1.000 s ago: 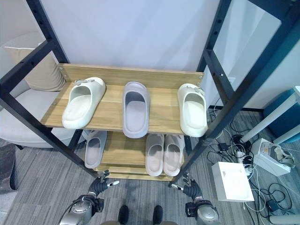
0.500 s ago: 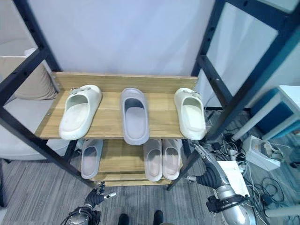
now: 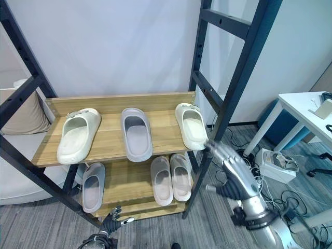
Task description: Arrange the slippers neatly on the shoe rack.
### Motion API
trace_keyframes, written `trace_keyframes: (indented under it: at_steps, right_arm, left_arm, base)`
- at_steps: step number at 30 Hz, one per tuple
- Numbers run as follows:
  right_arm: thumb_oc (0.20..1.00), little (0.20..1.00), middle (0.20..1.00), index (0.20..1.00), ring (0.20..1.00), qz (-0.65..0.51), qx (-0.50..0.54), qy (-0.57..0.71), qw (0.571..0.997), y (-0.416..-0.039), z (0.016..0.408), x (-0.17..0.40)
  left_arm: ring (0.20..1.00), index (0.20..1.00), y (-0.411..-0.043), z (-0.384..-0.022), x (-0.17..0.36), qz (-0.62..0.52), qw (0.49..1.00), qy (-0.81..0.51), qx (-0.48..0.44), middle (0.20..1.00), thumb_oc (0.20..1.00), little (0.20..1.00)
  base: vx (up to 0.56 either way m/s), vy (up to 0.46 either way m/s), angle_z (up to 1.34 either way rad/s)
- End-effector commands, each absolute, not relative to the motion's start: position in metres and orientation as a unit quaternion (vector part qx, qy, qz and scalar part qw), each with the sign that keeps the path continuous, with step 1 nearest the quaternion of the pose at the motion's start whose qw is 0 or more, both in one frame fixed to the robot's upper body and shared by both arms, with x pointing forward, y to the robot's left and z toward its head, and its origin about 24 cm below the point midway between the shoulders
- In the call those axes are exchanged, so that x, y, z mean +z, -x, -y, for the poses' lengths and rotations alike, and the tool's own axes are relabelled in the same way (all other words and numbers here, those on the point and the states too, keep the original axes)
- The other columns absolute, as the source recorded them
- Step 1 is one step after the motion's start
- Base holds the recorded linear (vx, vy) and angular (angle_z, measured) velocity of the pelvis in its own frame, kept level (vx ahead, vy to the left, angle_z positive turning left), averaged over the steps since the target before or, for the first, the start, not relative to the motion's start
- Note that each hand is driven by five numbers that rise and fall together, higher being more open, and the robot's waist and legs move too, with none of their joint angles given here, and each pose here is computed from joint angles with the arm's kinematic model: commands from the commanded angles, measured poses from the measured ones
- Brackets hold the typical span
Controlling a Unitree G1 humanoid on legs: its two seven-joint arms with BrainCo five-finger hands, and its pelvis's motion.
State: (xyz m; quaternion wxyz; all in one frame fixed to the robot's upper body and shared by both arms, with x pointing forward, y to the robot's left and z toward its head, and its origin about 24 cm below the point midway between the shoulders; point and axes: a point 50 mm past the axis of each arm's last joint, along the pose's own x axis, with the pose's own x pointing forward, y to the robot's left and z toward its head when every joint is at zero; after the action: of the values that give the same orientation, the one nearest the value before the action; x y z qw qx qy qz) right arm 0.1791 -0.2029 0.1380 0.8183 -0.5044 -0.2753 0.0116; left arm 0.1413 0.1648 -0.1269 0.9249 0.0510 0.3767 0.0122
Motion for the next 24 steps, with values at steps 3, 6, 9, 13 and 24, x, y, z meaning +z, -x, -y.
trace_keyframes:
  at_steps: [3,6,9,13,24]
  right_arm:
    - [1.000,1.000,1.000,1.000,1.000,0.398,-0.050,0.465,0.789,-0.195,0.187,0.176]
    - [1.000,1.000,1.000,1.000,1.000,0.415,-0.065,0.465,0.780,-0.209,0.184,0.183]
    - [1.000,1.000,1.000,1.000,1.000,0.425,-0.083,0.456,0.778,-0.224,0.181,0.189]
    - [1.000,1.000,1.000,1.000,1.000,0.427,-0.101,0.459,0.773,-0.250,0.178,0.197]
    - [1.000,1.000,1.000,1.000,1.000,0.373,-0.101,0.480,0.788,-0.301,0.169,0.193]
  left_arm:
    - [1.000,1.000,-0.169,-0.167,-0.115,-0.328,0.943,-0.055,0.018,1.000,1.000,1.000]
    - [1.000,1.000,-0.167,-0.167,-0.116,-0.334,0.941,-0.056,0.014,1.000,1.000,1.000]
    - [1.000,1.000,-0.165,-0.169,-0.117,-0.339,0.939,-0.057,0.013,1.000,1.000,1.000]
    - [1.000,1.000,-0.163,-0.172,-0.117,-0.342,0.938,-0.060,0.008,1.000,1.000,1.000]
    - [1.000,1.000,-0.161,-0.187,-0.117,-0.345,0.936,-0.069,0.020,1.000,1.000,1.000]
  base:
    - [0.00,0.026,0.06]
    - [0.00,0.017,0.11]
    - [0.01,0.020,0.21]
    - [0.04,0.019,0.16]
    - [0.04,0.028,0.20]
